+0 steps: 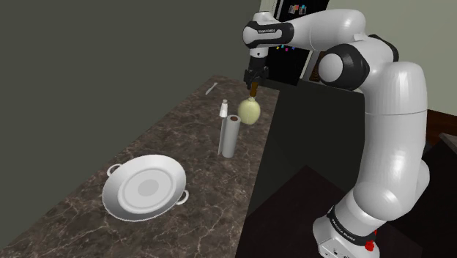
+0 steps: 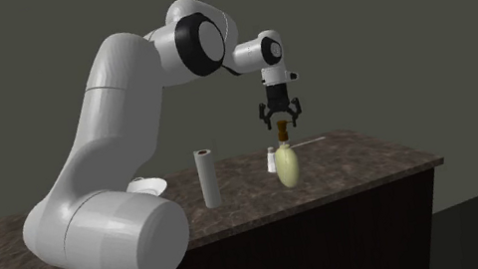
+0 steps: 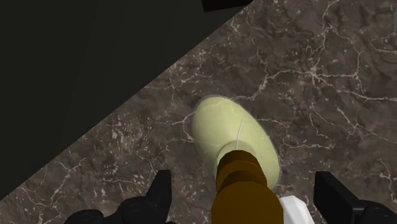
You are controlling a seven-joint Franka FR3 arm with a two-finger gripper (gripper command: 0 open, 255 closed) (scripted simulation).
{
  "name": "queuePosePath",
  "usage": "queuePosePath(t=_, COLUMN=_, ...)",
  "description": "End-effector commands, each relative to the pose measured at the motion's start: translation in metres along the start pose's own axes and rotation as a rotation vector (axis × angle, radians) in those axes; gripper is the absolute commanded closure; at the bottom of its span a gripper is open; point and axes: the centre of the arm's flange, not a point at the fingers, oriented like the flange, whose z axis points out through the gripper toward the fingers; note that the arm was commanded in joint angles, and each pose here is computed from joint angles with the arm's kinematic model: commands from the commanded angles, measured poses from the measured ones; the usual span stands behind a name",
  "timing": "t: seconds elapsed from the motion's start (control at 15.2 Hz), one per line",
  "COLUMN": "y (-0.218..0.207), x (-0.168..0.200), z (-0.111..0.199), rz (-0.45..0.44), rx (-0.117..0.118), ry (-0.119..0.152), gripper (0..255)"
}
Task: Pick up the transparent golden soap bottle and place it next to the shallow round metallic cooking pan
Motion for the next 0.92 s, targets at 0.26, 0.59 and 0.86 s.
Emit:
queuePosePath(t=0.26, y=0.000, x=0.000, z=0.000, rz=0.000, rx=0.000, ry=0.000, gripper=255)
queuePosePath(t=0.59, y=0.000, x=0.000, z=0.000, rz=0.000, rx=0.000, ry=0.000, gripper=255)
queuePosePath(t=0.86, y=0.001, x=-0.002, z=-0.016, rz=0.000, rx=0.000, ry=0.000, gripper=255)
